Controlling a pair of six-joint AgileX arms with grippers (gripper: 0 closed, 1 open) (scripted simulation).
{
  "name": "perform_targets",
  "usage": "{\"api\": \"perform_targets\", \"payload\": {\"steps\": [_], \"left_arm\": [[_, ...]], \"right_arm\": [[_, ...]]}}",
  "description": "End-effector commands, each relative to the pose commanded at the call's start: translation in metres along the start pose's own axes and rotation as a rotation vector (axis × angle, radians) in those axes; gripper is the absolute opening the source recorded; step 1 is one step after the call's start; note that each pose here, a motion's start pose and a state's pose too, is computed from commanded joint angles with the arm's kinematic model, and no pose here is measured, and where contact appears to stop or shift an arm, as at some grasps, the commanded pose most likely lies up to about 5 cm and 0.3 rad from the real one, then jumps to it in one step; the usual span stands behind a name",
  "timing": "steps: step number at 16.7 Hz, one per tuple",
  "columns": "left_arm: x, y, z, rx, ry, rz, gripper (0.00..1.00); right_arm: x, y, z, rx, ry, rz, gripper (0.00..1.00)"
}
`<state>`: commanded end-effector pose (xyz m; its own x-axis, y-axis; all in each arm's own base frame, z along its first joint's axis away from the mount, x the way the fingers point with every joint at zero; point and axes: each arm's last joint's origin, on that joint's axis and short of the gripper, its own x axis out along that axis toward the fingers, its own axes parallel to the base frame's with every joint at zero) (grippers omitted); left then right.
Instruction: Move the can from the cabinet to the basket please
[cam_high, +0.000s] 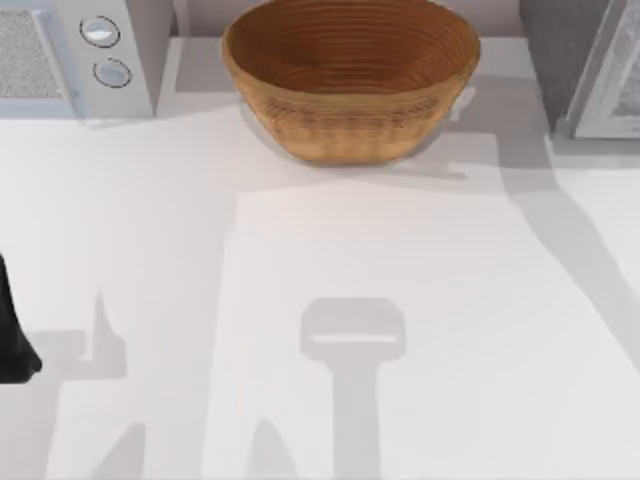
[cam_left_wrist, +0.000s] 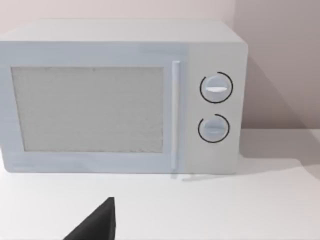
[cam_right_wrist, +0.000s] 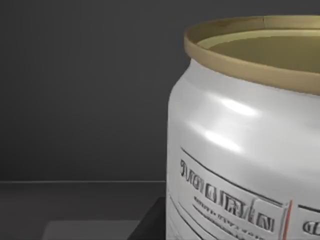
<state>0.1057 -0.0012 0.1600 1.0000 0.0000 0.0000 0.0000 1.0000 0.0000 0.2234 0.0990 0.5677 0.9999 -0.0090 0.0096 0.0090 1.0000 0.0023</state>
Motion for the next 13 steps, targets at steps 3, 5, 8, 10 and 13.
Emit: {"api": "perform_targets", "payload": {"steps": [3,5,8,10,13], "left_arm": [[0.0,0.0,0.0,0.0,0.0,0.0,1.0],[0.0,0.0,0.0,0.0,0.0,0.0,1.0],[0.0,0.0,0.0,0.0,0.0,0.0,1.0],[0.0,0.0,0.0,0.0,0.0,0.0,1.0],[0.0,0.0,0.0,0.0,0.0,0.0,1.0]], "right_arm": [[-0.001,0.0,0.0,0.0,0.0,0.0,0.0],[0.002,0.0,-0.001,0.0,0.004,-0.002,0.0],[-0.007,-0.007,-0.003,0.005,-0.008,0.0,0.0],[-0.017,-0.017,-0.009,0.008,-0.019,0.001,0.0],[-0.036,-0.035,-0.032,0.005,-0.018,-0.001,0.0]]}}
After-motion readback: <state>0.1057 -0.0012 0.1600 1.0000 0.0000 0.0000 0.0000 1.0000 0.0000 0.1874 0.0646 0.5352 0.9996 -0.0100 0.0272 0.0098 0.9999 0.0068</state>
